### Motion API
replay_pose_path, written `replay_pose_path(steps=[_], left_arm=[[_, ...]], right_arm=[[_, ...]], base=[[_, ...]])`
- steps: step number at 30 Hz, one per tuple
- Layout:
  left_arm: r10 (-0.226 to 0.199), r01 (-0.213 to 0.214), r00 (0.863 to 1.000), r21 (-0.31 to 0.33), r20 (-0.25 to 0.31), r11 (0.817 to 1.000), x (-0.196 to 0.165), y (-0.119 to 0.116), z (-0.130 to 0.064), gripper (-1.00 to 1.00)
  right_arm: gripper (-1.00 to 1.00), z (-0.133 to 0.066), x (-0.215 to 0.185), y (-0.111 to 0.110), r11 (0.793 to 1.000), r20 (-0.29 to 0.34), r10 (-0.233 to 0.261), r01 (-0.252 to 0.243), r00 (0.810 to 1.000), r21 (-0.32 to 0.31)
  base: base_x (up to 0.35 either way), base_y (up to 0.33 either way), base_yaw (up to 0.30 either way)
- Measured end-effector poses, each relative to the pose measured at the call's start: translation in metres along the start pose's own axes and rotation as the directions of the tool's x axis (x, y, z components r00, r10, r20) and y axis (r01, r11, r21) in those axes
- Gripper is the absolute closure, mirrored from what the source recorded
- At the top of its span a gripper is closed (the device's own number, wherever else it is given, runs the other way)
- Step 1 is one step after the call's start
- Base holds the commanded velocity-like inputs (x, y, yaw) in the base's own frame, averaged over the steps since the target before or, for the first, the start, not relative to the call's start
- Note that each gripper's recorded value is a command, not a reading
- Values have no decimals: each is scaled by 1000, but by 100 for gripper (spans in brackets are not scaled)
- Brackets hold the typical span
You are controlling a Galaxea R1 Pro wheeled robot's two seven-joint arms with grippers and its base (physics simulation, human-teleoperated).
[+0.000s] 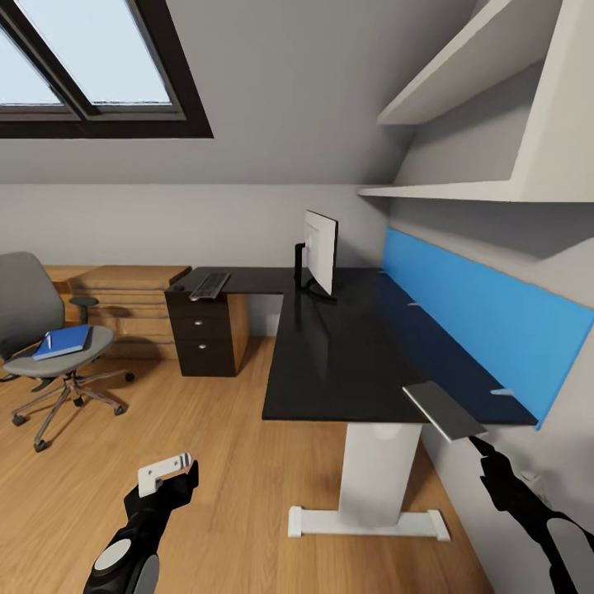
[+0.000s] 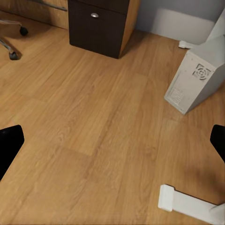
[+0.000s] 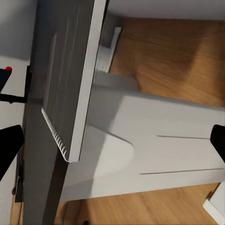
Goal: In the bedroom, organize the workspace by keeping the computer under the desk, ensuring the monitor is on the desk, placing the keyboard on the desk next to the monitor, placing the mouse on the desk next to the keyboard, moving the folder from the swivel chair onto the desk next to the mouse, stacking the notebook on top of the folder with the pen on top of the notebook, and positioning the swivel chair next to the desk.
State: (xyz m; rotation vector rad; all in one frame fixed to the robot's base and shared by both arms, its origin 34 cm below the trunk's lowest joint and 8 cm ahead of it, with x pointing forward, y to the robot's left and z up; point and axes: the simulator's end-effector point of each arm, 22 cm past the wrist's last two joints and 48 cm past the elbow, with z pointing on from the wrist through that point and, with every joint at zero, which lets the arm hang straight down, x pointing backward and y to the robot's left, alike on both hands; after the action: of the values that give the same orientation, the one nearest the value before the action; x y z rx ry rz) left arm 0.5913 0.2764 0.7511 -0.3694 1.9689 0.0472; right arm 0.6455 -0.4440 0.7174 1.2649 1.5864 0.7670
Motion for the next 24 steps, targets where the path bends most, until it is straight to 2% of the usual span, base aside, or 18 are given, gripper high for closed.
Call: replay_pose_path(steps=[14,24], left_arm=[[14,-14,1000,18,-8,1000,7,-7,1,-100],[20,-19,1000,21,-21,1000,13,-7,3,-100]], right_arm=[[-100,2,13,-2,1000,-14,12,-12,1000,-4],[-100,2,14,-1,1000,-15,12,-12,1000,-7]], base=[[2,0,0],[118,5,0]])
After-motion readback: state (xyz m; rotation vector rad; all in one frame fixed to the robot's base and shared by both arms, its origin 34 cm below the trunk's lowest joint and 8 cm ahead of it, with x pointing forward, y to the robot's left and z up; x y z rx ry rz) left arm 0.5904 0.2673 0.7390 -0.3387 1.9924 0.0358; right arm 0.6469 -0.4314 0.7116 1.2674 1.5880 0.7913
